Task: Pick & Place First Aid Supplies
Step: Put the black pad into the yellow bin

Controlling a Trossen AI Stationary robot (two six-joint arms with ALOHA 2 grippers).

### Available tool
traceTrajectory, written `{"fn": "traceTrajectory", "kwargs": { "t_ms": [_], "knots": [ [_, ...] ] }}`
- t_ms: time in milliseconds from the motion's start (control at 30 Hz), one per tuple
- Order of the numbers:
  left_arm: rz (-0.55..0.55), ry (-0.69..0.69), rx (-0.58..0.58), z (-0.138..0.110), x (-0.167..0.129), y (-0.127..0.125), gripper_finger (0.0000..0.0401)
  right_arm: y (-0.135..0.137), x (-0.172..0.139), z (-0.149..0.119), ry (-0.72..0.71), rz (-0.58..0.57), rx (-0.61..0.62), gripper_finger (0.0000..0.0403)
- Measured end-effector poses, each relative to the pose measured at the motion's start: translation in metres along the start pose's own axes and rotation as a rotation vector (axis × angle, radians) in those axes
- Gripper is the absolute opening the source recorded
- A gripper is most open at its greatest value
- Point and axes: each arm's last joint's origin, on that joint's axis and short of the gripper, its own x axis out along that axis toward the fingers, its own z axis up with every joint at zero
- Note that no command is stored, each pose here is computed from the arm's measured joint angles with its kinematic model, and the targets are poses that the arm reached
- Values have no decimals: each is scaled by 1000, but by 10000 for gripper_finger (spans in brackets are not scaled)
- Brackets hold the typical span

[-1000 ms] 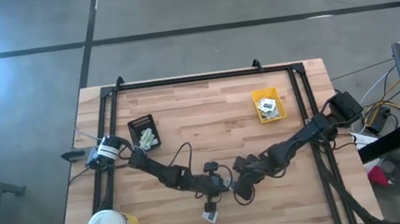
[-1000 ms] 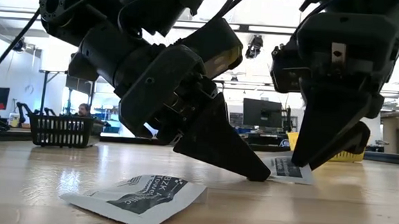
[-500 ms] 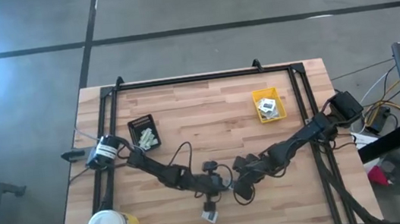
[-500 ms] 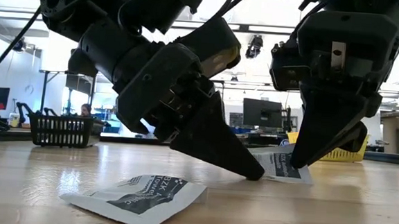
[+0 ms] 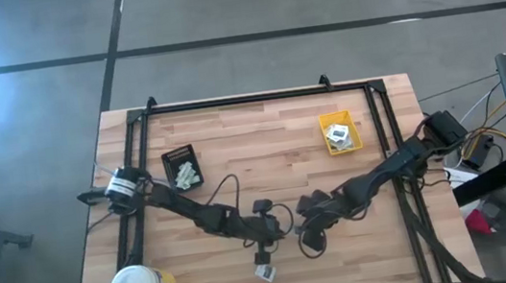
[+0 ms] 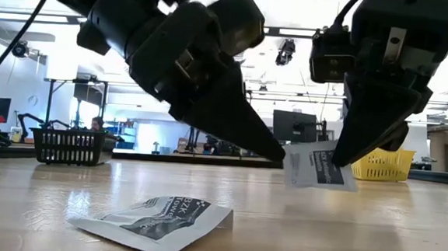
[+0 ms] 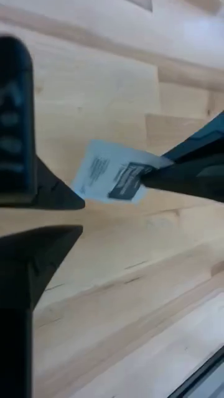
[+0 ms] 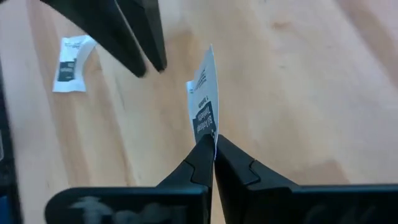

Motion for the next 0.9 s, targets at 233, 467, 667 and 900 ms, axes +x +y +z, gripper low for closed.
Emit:
{"fn": "traceTrajectory", "kwargs": {
  "t_ms": [233,467,667,900],
  "knots": [
    [65,20,14,8,-13,5,128,-5,-22,1,-28,-97,-13,8],
    [99,57,54,31,-52,12,150,-17,-61,10,-149,-252,-7,8],
    [119,16,107,46,-86,14,144,-41,-105,28,-352,-433,44,8],
    [116,-14,55,25,-100,18,140,-80,-150,49,-473,-556,179,8]
  ]
}}
